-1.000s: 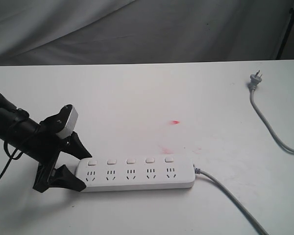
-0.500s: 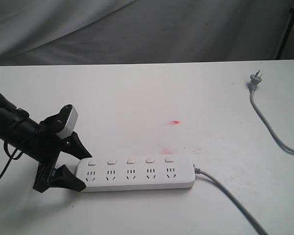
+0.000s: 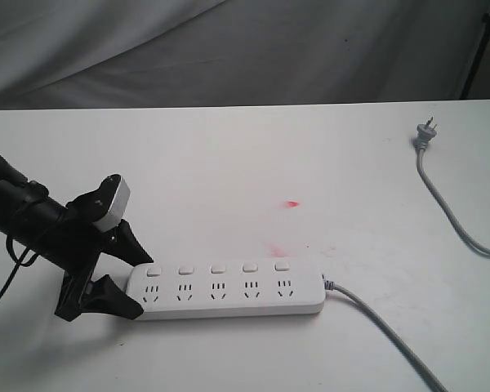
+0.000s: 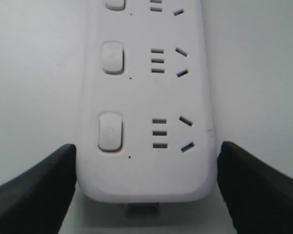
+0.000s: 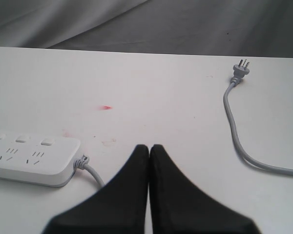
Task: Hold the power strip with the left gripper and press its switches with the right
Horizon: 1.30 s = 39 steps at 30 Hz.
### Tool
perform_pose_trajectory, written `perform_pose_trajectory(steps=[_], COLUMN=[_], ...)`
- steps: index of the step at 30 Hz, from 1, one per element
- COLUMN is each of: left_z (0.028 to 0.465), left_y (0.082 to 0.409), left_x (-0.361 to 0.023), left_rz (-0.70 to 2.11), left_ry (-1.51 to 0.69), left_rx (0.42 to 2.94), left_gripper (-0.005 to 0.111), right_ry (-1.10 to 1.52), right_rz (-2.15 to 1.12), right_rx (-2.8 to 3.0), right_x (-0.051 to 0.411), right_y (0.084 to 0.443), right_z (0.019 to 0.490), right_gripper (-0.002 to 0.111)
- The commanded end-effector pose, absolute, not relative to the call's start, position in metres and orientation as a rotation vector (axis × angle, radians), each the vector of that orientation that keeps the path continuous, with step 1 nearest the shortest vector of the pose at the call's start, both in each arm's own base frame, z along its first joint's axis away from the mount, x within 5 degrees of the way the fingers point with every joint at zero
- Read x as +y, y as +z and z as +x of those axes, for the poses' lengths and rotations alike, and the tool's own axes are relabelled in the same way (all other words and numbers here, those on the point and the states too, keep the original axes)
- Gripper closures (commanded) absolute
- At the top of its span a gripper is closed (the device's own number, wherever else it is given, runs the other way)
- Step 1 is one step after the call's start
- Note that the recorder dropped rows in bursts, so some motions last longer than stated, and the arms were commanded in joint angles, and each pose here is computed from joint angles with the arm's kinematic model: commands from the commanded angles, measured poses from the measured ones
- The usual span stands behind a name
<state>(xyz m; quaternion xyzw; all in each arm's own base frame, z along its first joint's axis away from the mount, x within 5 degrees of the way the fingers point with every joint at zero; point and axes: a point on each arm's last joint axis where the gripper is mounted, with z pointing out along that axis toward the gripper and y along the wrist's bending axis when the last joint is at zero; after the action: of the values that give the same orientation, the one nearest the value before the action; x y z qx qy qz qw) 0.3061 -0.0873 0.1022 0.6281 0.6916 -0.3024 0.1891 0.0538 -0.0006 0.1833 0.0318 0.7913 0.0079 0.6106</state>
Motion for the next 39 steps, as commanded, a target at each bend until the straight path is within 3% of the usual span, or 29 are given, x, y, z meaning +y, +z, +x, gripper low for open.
perform_pose_trajectory(steps=[1,22,39], left_z=[0.305,0.305,0.305], left_y=[0.101,0.101,0.101], left_x=[-0.088,-0.088,-0.088], left_rz=[1.805,1.805,1.805], left_ry=[-0.853,-0.853,-0.853], left_rx=[1.93,1.93,1.93], left_gripper=[0.056,0.056,0.056], right_ry=[0.01,-0.077,-0.118], right_rz=[0.079,0.021,-0.036], right_rx=[1.823,1.79,1.123], right_x=[-0.001,-0.004,-0.001], right_y=[0.182,0.185,0.245], right_z=[0.054,0.054,0.048], right_gripper=[0.108,0.108,0.108])
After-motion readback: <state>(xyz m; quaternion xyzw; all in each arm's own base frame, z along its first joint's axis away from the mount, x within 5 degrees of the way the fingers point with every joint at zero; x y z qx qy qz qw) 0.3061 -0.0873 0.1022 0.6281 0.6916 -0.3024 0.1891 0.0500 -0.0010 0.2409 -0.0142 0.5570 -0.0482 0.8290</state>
